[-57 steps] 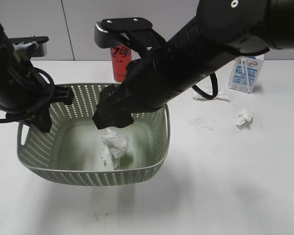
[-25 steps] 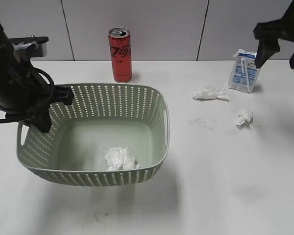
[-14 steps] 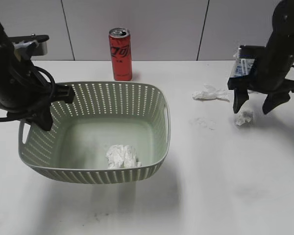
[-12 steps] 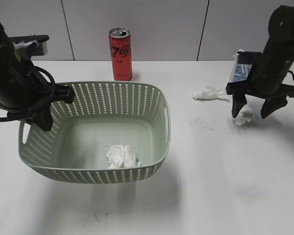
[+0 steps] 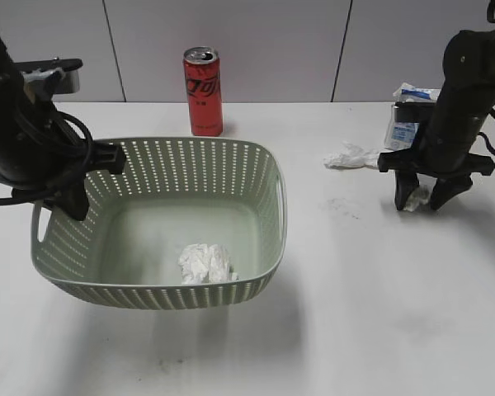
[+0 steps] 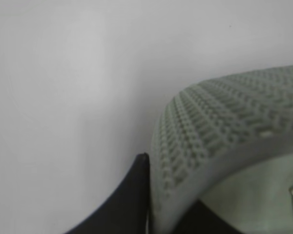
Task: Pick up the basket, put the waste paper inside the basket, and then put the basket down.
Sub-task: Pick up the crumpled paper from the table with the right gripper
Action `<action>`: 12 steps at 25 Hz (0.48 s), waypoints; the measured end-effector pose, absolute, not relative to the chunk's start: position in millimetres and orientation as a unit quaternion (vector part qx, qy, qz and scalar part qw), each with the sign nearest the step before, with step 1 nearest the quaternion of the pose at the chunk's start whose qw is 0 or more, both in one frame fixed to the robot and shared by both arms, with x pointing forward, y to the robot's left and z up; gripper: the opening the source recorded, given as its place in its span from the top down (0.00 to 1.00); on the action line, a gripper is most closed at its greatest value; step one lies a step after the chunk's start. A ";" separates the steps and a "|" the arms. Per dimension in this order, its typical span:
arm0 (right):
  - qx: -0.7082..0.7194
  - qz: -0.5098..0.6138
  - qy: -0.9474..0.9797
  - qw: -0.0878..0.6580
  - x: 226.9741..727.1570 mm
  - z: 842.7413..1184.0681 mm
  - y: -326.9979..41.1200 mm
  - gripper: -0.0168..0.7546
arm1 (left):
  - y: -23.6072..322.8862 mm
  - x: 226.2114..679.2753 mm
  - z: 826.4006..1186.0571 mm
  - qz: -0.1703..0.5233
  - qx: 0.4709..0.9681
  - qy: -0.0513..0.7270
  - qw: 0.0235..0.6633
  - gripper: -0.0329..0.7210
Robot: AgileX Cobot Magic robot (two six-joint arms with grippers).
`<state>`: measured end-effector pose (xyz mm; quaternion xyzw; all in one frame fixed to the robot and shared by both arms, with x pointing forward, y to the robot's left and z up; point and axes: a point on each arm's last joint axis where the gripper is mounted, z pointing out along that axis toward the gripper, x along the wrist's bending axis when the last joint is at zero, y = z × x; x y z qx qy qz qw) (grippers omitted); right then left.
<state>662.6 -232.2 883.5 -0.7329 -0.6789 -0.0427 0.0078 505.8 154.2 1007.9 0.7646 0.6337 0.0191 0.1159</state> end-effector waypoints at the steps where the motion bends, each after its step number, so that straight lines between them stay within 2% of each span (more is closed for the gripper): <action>1: -0.733 -0.042 -0.679 0.007 662.6 883.5 -232.3 0.46 | 154.2 505.8 1007.9 0.019 0.765 0.634 0.116 0.95; 8: -0.724 -0.045 -0.688 0.008 662.9 883.4 -231.8 0.93 | 154.2 505.8 1007.9 0.019 0.765 0.634 0.116 0.95; 12: -0.714 -0.046 -0.699 0.008 662.3 884.8 -229.8 0.99 | 154.2 505.8 1007.9 0.019 0.765 0.634 0.116 0.95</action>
